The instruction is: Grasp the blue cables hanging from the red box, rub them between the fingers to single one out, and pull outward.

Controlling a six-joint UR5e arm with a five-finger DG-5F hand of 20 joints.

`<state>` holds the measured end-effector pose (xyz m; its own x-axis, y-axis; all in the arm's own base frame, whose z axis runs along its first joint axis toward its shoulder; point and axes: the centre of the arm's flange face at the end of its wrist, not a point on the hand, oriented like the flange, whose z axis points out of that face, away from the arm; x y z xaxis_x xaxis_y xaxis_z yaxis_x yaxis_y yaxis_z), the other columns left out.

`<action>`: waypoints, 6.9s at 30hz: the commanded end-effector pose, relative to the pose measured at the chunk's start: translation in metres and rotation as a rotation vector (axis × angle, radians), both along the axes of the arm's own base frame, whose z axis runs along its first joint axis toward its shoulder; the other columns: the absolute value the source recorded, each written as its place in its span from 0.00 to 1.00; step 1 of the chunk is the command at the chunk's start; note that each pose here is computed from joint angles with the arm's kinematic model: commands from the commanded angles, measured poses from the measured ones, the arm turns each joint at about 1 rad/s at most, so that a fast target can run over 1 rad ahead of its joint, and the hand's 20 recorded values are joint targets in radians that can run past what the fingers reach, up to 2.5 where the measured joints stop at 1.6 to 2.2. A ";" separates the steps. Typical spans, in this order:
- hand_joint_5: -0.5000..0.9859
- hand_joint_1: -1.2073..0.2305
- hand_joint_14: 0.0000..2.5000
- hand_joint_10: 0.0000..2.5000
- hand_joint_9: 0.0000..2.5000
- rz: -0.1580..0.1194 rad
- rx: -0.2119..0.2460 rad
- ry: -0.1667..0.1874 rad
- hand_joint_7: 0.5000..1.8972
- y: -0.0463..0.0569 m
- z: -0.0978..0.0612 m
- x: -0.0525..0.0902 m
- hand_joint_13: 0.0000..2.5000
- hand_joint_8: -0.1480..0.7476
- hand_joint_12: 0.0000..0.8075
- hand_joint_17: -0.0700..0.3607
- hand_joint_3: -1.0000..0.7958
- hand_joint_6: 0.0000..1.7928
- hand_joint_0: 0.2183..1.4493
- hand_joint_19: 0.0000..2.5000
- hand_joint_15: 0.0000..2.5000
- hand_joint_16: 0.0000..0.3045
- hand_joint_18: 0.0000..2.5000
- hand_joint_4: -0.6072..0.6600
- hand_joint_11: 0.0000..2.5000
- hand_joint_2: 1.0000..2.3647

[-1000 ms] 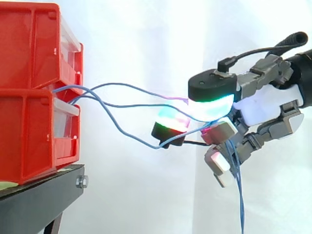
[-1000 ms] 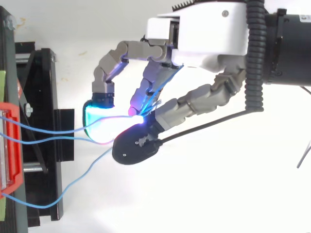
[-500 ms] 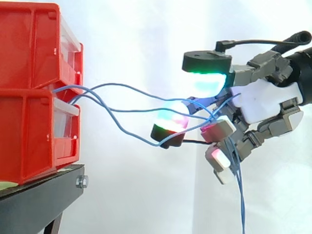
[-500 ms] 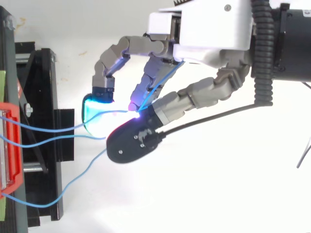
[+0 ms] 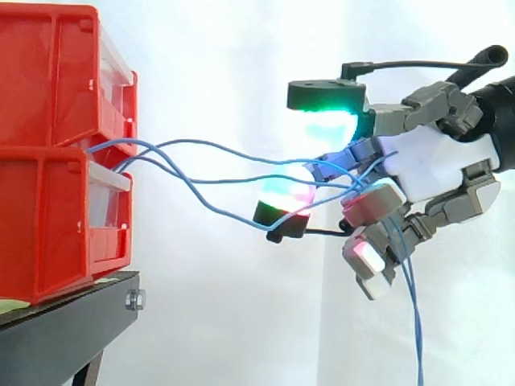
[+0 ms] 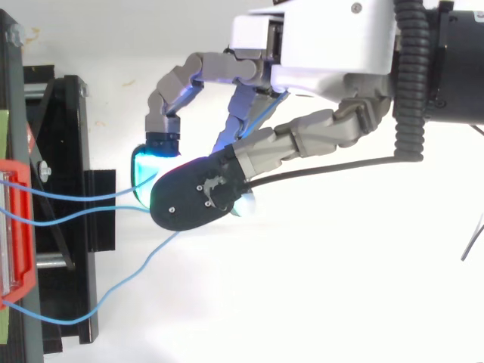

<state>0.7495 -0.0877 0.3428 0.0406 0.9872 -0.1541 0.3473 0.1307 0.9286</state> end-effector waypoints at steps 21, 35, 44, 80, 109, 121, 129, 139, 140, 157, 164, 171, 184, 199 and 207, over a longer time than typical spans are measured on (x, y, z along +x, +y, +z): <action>0.24 0.35 0.01 0.01 0.50 0.002 -0.008 -0.010 0.28 -0.001 0.005 0.001 0.40 0.46 0.47 0.44 0.36 0.50 0.29 0.25 0.29 0.17 0.31 0.52 0.46 0.01; 0.25 0.49 0.01 0.01 0.52 0.007 -0.018 -0.010 0.31 0.000 0.006 0.001 0.41 0.46 0.46 0.44 0.38 0.49 0.30 0.26 0.29 0.17 0.32 0.51 0.45 0.01; 0.25 0.36 0.01 0.01 0.51 0.005 -0.018 -0.012 0.28 -0.001 0.007 0.001 0.42 0.50 0.51 0.48 0.47 0.50 0.30 0.25 0.28 0.20 0.34 0.52 0.46 0.01; 0.24 0.44 0.01 0.01 0.52 0.003 -0.022 0.008 0.33 -0.001 0.009 -0.003 0.42 0.48 0.49 0.46 0.32 0.50 0.25 0.26 0.30 0.19 0.32 0.54 0.46 0.00; 0.26 0.23 0.01 0.01 0.55 0.002 -0.021 0.001 0.52 -0.002 0.013 -0.003 0.44 0.49 0.47 0.43 0.54 0.51 0.36 0.25 0.30 0.17 0.35 0.48 0.47 0.02; 0.26 0.53 0.01 0.01 0.55 0.000 -0.021 0.001 0.35 -0.004 0.013 -0.003 0.43 0.48 0.48 0.46 0.32 0.48 0.27 0.27 0.30 0.18 0.34 0.54 0.45 0.00; 0.25 0.45 0.01 0.01 0.54 -0.001 -0.021 -0.001 0.30 -0.004 0.014 -0.002 0.45 0.51 0.53 0.49 0.46 0.48 0.30 0.26 0.29 0.21 0.36 0.55 0.45 0.01; 0.23 0.32 0.01 0.01 0.50 -0.003 -0.022 0.007 0.28 -0.005 0.013 -0.004 0.42 0.52 0.53 0.50 0.55 0.50 0.31 0.25 0.29 0.21 0.36 0.57 0.47 0.01; 0.23 0.31 0.01 0.01 0.50 -0.003 -0.022 0.008 0.28 -0.005 0.013 -0.004 0.42 0.52 0.53 0.50 0.54 0.50 0.32 0.25 0.29 0.21 0.35 0.58 0.47 0.01; 0.23 0.33 0.01 0.01 0.49 -0.001 -0.028 0.010 0.28 -0.005 0.013 -0.004 0.40 0.47 0.46 0.44 0.28 0.50 0.29 0.26 0.30 0.17 0.31 0.53 0.48 0.00; 0.24 0.52 0.01 0.01 0.51 0.001 -0.028 0.009 0.28 -0.004 0.013 -0.004 0.41 0.48 0.48 0.46 0.28 0.49 0.25 0.27 0.30 0.19 0.33 0.54 0.46 0.00; 0.24 0.50 0.01 0.01 0.52 0.002 -0.037 0.004 0.29 -0.004 0.017 -0.003 0.43 0.47 0.48 0.46 0.40 0.49 0.30 0.27 0.30 0.18 0.34 0.53 0.48 0.01; 0.21 0.26 0.01 0.01 0.44 0.005 -0.048 -0.001 0.25 -0.005 0.021 -0.005 0.38 0.45 0.47 0.44 0.44 0.51 0.35 0.25 0.29 0.17 0.31 0.52 0.50 0.01; 0.23 0.32 0.01 0.01 0.46 -0.018 -0.123 0.010 0.26 -0.030 0.030 -0.013 0.39 0.46 0.47 0.43 0.30 0.50 0.33 0.26 0.29 0.17 0.31 0.53 0.49 0.00; 0.23 0.47 0.01 0.01 0.49 -0.139 -0.164 0.008 0.29 -0.045 0.023 -0.015 0.41 0.48 0.49 0.45 0.28 0.49 0.26 0.27 0.30 0.18 0.32 0.53 0.48 0.00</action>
<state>0.7341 -0.1282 0.3664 0.1294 0.9451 -0.3002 0.3796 0.2325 0.8955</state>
